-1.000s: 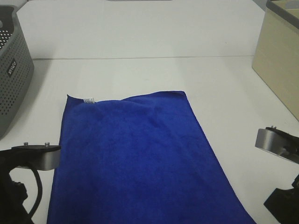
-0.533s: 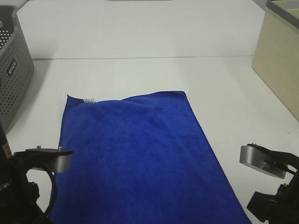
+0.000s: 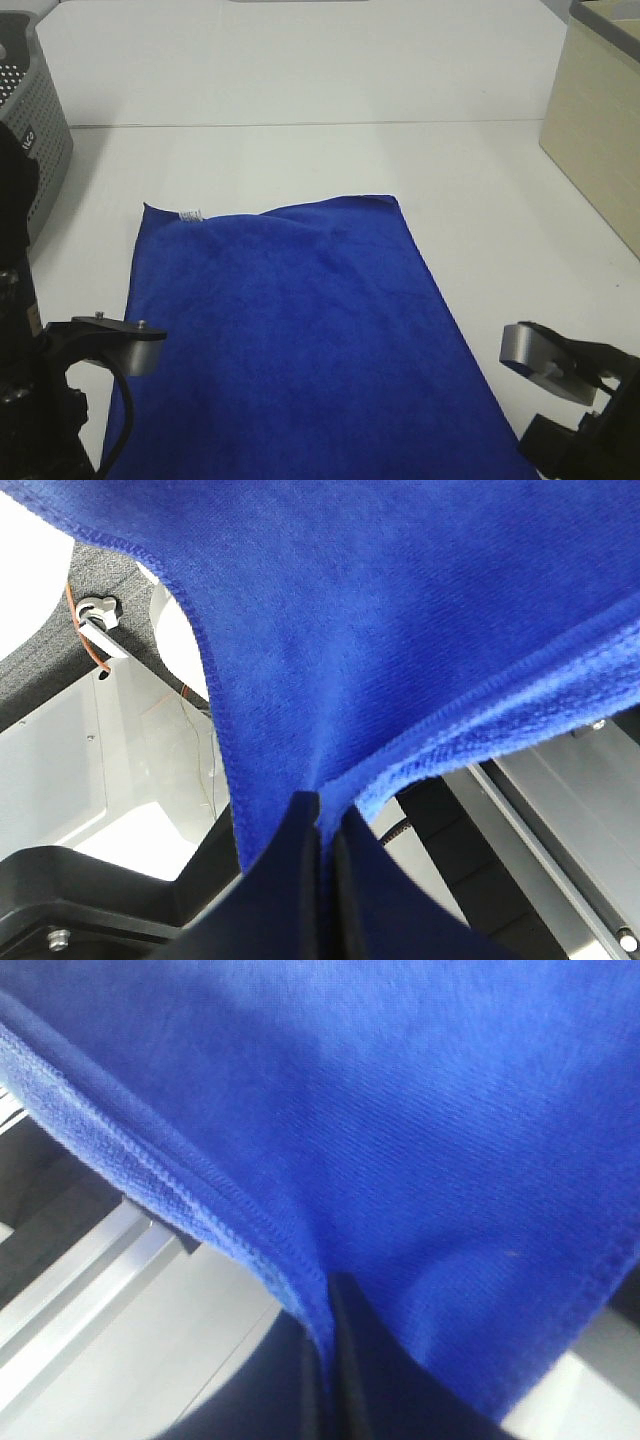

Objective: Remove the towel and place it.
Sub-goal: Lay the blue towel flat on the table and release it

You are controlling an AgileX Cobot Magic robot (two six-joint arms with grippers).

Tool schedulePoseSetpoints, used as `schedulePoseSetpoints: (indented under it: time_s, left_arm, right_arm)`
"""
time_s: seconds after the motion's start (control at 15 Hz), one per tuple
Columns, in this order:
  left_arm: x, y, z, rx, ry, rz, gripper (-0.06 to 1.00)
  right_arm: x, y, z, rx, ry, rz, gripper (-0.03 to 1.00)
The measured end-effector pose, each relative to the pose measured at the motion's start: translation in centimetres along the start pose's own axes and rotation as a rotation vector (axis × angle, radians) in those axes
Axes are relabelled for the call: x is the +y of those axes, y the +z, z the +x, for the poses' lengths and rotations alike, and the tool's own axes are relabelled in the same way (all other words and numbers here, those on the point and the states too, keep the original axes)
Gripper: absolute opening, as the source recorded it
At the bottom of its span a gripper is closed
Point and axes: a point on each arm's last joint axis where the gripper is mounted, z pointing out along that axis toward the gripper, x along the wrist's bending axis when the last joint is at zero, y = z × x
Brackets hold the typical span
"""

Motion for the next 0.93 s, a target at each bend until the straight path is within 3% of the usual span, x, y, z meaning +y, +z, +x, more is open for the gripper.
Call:
schedulePoseSetpoints:
  time_s: [0.2, 0.47, 0.93]
  left_arm:
    - [0.0, 0.0, 0.1, 0.006, 0.006, 0.002, 0.00]
    - [0.0, 0.0, 0.1, 0.009, 0.007, 0.004, 0.00]
    - [0.0, 0.0, -0.1, -0.014, -0.002, 0.003, 0.00]
  right_arm:
    - [-0.3, 0.6, -0.2, 0.039, 0.009, -0.002, 0.02]
    - [0.6, 0.7, -0.5, 0.015, 0.003, -0.081, 0.02]
    - [0.5, 0.7, -0.7, -0.008, -0.007, -0.068, 0.10]
